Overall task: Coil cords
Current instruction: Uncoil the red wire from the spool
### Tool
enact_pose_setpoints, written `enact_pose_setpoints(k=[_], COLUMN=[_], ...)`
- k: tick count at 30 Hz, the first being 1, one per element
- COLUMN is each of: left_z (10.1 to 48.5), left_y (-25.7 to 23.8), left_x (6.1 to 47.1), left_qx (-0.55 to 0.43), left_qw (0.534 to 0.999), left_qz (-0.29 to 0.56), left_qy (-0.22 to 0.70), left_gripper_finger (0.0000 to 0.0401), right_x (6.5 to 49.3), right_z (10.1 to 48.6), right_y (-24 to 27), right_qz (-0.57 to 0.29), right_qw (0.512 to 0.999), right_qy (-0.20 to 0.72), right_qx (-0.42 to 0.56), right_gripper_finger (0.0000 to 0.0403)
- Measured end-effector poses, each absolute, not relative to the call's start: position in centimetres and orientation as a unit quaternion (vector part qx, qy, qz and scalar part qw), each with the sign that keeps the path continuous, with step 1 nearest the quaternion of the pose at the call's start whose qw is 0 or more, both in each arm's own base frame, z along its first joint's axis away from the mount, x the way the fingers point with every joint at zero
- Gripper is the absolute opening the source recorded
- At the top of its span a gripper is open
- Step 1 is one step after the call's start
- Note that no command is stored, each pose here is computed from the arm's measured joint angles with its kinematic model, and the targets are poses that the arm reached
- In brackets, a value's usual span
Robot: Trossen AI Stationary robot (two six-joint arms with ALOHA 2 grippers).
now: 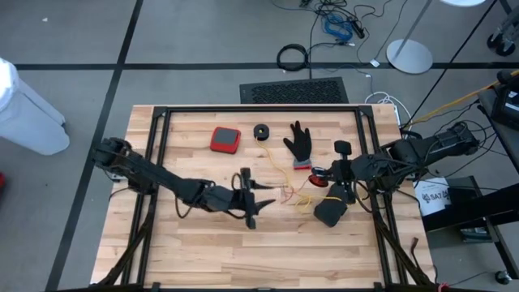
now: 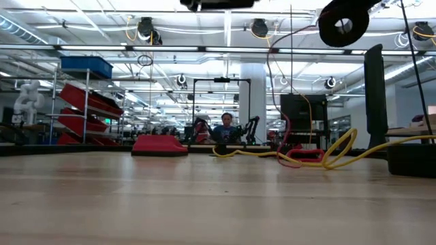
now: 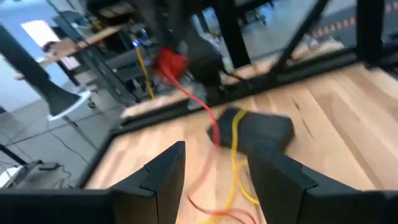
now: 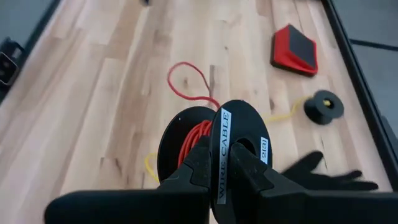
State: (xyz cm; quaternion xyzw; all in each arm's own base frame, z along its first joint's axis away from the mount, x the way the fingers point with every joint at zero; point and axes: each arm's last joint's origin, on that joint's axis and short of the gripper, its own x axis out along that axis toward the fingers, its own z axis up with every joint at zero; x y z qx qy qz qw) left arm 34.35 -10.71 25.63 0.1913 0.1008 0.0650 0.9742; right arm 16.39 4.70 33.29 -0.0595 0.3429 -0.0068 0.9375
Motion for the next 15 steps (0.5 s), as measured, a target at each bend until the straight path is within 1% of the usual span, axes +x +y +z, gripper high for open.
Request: enact_pose_setpoints(k=[3,7,11,15], left_z=[26.4,26.1,26.0,26.0], left_y=[-9.8,-7.9,-6.0,-4.9], left_x=[34.3,35.0,35.4,35.7], left_qx=[0.193,0.193,0.187,0.183], left_qw=[0.974,0.971,0.968,0.972], left_qz=[0.080,0.106,0.129,0.108], left_qy=[0.090,0.097,0.102,0.100], left_gripper_finger=[0.0180,0.0180,0.0180,0.0180], right_x=[17.0,18.6,20.3,21.7], right_z=[33.5,34.0,33.7,32.9], right_y=[5.0,5.6,6.3,6.8], right_qz=[0.008,0.037,0.072,0.077], right_qw=[0.944,0.956,0.957,0.952], right_qy=[0.324,0.278,0.259,0.266], right_qx=[-0.066,-0.090,-0.111,-0.133], right_gripper_finger=[0.0018,0.0018,0.0018,0.0018])
